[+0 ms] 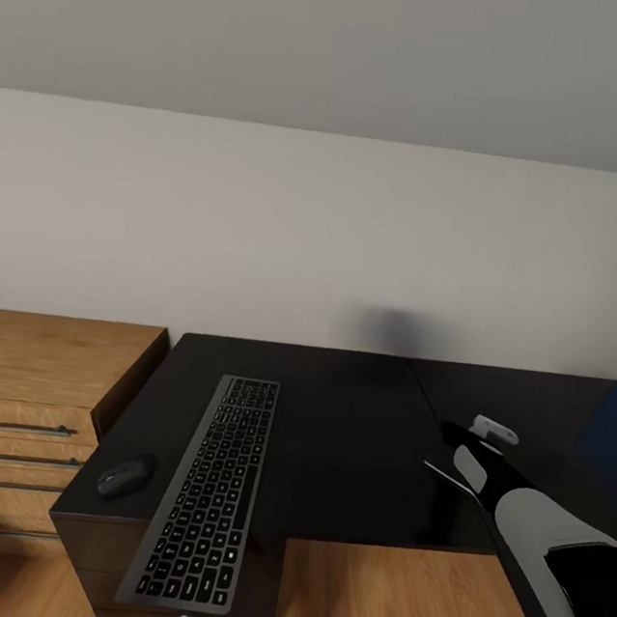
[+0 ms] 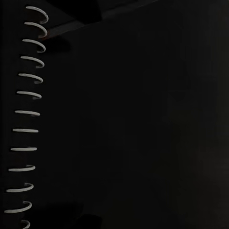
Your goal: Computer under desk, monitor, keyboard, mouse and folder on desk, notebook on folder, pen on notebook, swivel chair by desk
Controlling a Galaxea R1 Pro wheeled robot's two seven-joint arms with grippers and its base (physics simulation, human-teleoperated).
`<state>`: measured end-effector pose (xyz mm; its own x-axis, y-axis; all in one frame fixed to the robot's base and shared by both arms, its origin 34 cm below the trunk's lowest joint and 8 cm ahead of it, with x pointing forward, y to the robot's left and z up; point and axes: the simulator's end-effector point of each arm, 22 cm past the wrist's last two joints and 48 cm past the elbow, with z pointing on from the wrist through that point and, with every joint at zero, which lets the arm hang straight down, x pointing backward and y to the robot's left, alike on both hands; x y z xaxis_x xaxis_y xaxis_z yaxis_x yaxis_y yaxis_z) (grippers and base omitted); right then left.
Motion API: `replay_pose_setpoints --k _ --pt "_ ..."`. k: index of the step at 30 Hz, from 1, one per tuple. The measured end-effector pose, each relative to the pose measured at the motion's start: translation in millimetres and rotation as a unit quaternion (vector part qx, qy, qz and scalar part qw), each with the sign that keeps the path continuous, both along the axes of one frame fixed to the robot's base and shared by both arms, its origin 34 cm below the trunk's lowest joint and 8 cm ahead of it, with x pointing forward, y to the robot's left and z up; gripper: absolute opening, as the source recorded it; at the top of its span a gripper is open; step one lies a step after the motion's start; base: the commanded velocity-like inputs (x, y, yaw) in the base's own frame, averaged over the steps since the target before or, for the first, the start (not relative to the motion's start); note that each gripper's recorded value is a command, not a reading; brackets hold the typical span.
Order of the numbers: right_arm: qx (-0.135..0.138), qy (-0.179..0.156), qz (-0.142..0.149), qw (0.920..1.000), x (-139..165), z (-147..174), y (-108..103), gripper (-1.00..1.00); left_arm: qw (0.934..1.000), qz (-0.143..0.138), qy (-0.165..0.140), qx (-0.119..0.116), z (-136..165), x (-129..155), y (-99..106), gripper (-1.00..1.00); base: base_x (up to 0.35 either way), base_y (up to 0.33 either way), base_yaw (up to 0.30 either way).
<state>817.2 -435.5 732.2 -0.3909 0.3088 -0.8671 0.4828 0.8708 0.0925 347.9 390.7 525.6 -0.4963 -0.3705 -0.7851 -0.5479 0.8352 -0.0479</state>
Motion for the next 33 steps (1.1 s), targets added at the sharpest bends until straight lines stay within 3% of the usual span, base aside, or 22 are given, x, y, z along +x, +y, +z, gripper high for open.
replay_pose_setpoints --k 11,15,20,33 --pt "0.000 0.001 -0.003 1.0000 -1.4 -0.4 -4.3 1.00 1.0000 0.001 0.001 0.000 -0.7 -0.7 0.1 1.00 0.000 0.000 0.000" --pt "-0.017 0.003 0.007 0.9998 -0.7 -4.5 -3.9 1.00 1.0000 0.001 0.001 0.000 -8.5 -2.0 0.1 1.00 0.000 0.000 0.000" --pt "-0.017 0.003 0.007 0.9998 -0.6 -4.5 -3.8 1.00 1.0000 0.001 0.002 -0.001 -9.1 -2.6 0.2 1.00 0.000 0.000 0.000" --pt "-0.015 0.003 0.007 0.9998 -0.2 -4.4 -2.5 1.00 0.9996 0.004 0.028 0.000 -24.9 -21.4 1.8 1.00 0.000 0.000 0.000"
